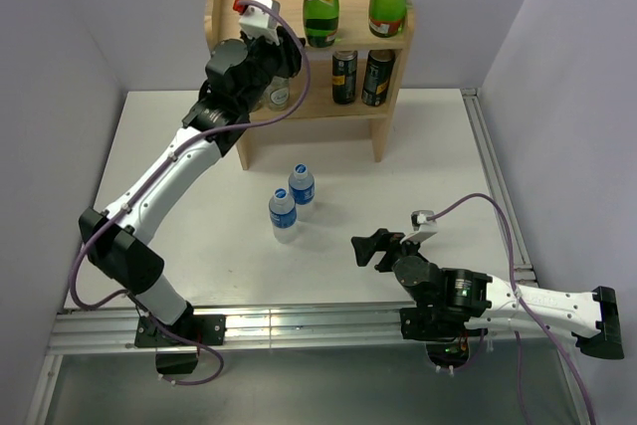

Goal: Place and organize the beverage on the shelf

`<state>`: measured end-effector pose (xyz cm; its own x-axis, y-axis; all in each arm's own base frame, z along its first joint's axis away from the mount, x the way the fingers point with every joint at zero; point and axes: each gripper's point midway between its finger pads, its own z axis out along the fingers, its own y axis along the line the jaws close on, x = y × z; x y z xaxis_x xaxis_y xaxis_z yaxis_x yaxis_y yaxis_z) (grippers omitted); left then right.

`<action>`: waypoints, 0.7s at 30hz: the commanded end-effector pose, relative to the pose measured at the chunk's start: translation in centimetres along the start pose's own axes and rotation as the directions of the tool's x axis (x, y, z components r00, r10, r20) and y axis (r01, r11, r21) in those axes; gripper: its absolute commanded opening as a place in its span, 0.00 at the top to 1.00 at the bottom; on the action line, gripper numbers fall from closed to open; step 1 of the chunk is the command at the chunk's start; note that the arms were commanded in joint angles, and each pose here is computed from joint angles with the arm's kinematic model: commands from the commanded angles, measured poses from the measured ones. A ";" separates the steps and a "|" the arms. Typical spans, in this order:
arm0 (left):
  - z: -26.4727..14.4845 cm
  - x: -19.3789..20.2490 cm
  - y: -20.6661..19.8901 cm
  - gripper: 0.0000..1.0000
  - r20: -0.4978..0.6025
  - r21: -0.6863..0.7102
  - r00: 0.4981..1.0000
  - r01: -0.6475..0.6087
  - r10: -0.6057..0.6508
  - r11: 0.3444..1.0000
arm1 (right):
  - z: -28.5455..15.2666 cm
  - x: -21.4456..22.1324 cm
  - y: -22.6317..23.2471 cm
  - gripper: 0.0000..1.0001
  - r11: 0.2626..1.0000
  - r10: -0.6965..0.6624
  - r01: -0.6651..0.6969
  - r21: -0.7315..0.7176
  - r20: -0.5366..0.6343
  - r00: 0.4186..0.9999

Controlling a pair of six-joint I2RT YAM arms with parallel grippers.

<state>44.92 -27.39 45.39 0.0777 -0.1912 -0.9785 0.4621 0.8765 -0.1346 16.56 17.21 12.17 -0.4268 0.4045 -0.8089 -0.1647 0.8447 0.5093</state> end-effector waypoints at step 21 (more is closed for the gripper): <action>5.1 8.1 -1.3 0.55 -0.229 0.035 0.972 0.063 -0.053 0.997 | 0.1 -0.6 0.3 0.01 1.000 0.002 -0.002 0.008 0.027 1.000</action>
<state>48.50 -30.03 46.37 0.0654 -0.2029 -0.9770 0.4820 0.8637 -0.1471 16.56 17.21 11.85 -0.4300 0.3886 -0.8149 -0.1645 0.8538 0.4939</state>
